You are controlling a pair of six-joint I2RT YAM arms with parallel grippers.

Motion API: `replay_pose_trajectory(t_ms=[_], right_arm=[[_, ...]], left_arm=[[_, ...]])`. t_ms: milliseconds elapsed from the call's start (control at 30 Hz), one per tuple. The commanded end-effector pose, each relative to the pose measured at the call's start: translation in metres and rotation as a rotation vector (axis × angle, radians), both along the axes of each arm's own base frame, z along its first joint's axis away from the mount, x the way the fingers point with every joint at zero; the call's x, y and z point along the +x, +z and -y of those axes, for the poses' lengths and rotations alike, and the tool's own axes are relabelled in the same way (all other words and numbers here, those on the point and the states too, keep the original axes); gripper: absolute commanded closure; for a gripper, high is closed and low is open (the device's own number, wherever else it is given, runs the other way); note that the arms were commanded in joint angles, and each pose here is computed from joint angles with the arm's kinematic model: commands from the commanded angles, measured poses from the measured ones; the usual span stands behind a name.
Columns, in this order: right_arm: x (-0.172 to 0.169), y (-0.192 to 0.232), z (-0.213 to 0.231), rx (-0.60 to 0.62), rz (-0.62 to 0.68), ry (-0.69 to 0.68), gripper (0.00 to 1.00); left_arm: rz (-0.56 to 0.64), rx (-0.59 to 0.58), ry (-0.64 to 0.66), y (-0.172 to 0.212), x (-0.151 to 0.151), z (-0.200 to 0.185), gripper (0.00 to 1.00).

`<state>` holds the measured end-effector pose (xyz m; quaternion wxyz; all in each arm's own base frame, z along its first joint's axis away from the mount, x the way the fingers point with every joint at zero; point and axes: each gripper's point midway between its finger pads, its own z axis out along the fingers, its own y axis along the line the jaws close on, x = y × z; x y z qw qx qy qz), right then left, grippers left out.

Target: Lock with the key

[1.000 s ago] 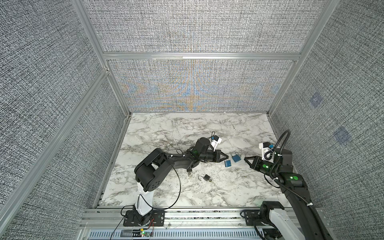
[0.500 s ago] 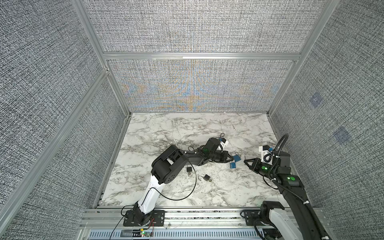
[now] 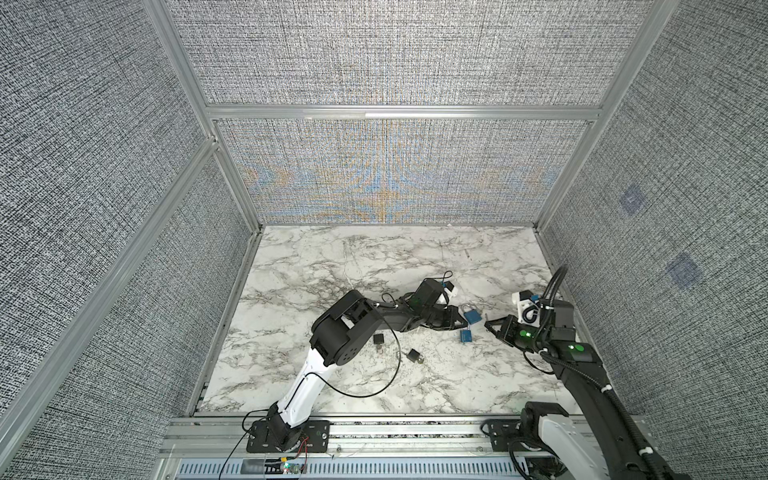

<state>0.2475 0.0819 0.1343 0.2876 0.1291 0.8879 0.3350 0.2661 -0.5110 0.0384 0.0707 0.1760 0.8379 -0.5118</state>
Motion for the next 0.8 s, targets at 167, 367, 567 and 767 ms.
replay_pose_trajectory(t_ms=[167, 367, 567, 767], right_arm=[[0.007, 0.006, -0.002, 0.004, 0.023, 0.02, 1.0], [0.013, 0.007, -0.003, 0.01, 0.022, 0.025, 1.0], [0.016, 0.008, -0.005, 0.021, 0.018, 0.03, 1.0], [0.017, 0.005, -0.003, 0.014, 0.012, 0.025, 1.0]], left_arm=[[-0.047, 0.042, -0.002, -0.011, -0.01, -0.007, 1.0], [-0.057, 0.048, -0.002, -0.011, -0.018, -0.015, 0.98], [-0.052, 0.06, 0.0, -0.012, -0.019, -0.017, 0.8], [-0.034, 0.088, 0.027, -0.014, -0.015, -0.022, 0.72]])
